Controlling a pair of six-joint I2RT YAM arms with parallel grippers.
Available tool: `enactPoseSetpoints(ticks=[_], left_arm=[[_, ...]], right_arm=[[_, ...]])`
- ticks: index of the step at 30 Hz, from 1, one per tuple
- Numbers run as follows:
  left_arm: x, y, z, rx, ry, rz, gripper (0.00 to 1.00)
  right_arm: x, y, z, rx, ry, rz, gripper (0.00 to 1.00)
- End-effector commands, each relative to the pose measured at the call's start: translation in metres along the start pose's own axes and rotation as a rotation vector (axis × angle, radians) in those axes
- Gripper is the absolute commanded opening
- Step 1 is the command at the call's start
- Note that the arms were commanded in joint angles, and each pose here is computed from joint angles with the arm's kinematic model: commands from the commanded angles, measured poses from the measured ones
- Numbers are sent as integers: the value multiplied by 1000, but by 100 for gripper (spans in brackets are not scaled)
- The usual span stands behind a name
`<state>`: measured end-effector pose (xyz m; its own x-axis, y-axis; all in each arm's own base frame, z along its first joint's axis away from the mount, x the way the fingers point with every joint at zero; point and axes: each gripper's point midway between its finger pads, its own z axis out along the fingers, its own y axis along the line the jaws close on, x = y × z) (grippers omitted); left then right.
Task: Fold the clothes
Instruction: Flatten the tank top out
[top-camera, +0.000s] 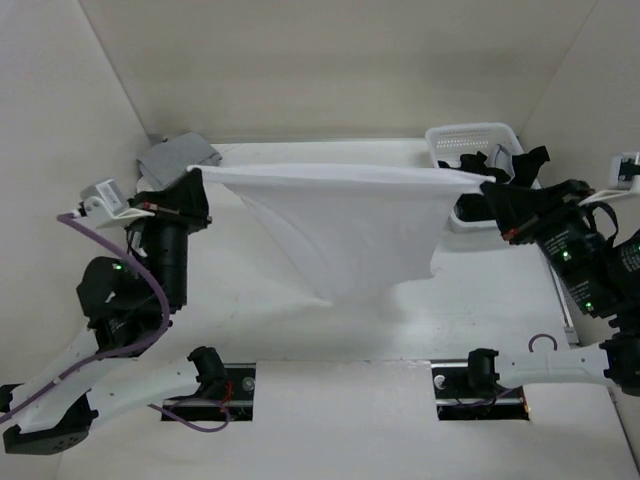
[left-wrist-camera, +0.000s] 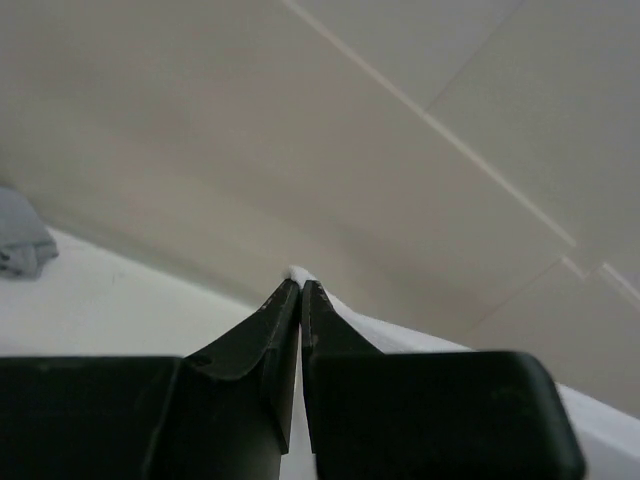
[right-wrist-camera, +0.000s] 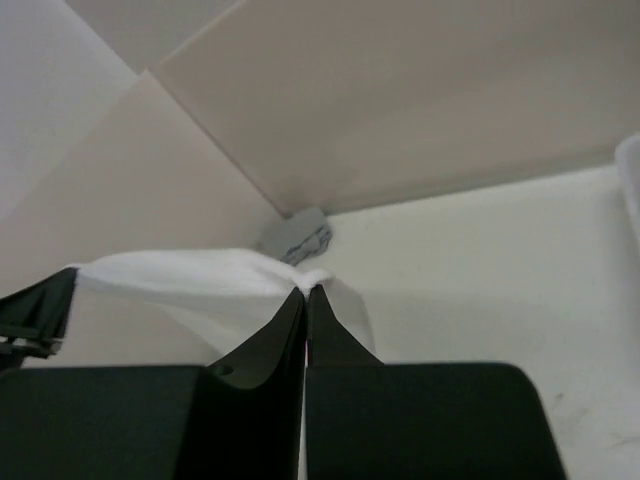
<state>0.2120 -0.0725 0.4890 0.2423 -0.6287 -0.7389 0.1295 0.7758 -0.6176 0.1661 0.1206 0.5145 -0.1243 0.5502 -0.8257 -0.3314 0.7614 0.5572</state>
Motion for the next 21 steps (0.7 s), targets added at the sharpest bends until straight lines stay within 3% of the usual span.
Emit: enactPoseSetpoints(ticks=[1, 4, 7, 12, 13, 16, 18, 21], left_arm=[[-71, -8, 7, -26, -176, 10, 3], [-75, -16, 18, -53, -214, 67, 3], [-35, -19, 46, -121, -200, 206, 4], [66, 10, 98, -213, -91, 364, 4], [97, 21, 117, -214, -21, 380, 4], [141, 50, 167, -224, 165, 291, 4], [142, 67, 210, -229, 220, 221, 3], [109, 55, 246, -215, 159, 206, 3]], right_arm=[[-44, 23, 17, 21, -140, -244, 0], [-51, 43, 31, 1, -206, -298, 1], [-34, 35, 80, 70, -224, -383, 1], [34, 7, 173, 8, -8, -320, 0], [50, -1, 195, -5, 36, -293, 0], [75, -25, 254, 17, 110, -270, 0], [66, -38, 295, 57, 111, -282, 0], [29, -36, 316, 78, 65, -292, 0]])
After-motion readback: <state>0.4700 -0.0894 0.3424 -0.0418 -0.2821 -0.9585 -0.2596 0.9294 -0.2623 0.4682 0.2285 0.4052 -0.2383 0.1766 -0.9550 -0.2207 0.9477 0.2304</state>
